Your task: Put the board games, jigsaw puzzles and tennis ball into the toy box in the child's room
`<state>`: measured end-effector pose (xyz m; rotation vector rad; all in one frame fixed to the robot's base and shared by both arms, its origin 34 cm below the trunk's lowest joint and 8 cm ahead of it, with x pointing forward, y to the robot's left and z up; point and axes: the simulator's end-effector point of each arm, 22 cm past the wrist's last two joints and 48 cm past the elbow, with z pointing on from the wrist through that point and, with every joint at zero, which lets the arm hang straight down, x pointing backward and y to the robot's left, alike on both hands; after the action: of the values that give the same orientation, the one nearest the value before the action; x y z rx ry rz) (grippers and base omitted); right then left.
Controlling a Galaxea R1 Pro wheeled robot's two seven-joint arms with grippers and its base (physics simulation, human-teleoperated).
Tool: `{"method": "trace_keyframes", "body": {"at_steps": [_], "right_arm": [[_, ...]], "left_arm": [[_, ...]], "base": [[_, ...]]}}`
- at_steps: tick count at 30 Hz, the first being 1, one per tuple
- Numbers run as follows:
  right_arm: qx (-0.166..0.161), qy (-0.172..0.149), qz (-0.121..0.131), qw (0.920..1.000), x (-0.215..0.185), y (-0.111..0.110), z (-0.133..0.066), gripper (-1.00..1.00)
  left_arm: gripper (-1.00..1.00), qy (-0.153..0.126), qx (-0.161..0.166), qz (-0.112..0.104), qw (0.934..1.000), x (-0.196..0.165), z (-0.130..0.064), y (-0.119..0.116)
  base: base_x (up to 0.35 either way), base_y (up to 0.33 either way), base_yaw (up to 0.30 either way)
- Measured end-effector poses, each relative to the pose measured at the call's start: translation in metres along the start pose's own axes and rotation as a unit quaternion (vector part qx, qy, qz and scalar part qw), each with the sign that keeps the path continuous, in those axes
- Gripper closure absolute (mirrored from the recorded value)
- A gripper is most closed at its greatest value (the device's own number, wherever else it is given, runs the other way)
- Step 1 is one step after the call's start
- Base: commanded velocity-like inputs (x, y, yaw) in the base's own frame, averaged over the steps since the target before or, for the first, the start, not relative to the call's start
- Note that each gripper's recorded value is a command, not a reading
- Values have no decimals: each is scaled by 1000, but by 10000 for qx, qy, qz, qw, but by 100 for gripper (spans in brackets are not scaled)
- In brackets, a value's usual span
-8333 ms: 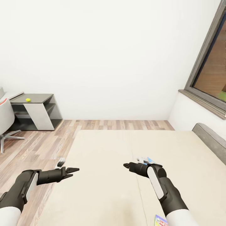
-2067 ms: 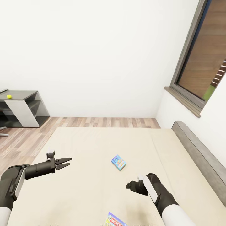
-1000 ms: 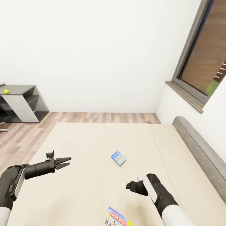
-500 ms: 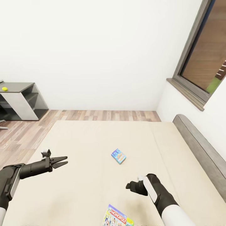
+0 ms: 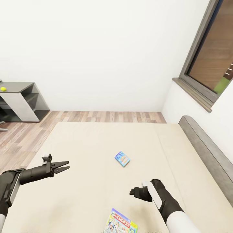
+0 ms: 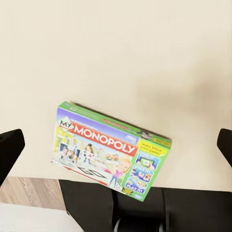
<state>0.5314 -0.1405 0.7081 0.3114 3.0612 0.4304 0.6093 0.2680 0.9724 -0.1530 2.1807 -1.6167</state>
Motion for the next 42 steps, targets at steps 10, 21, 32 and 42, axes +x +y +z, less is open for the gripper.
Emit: {"method": "trace_keyframes", "body": {"at_steps": [10, 21, 32, 42], "right_arm": [[19, 77, 21, 10000, 5, -3, 6, -100], [37, 162, 42, 9999, 10, -6, 13, -100], [56, 253, 71, 9996, 16, -9, 20, -100], [74, 330, 92, 9994, 22, -12, 26, -100]], "left_arm": [[-100, 33, -27, -70, 10000, 3, 2, 8], [-100, 69, -51, -149, 9999, 7, 5, 16], [-100, 96, -76, -230, 9997, 10, 6, 24], [-100, 121, -103, -308, 9994, 14, 8, 32]], "base": [[0, 0, 0], [0, 0, 0], [0, 0, 0], [0, 0, 0]]}}
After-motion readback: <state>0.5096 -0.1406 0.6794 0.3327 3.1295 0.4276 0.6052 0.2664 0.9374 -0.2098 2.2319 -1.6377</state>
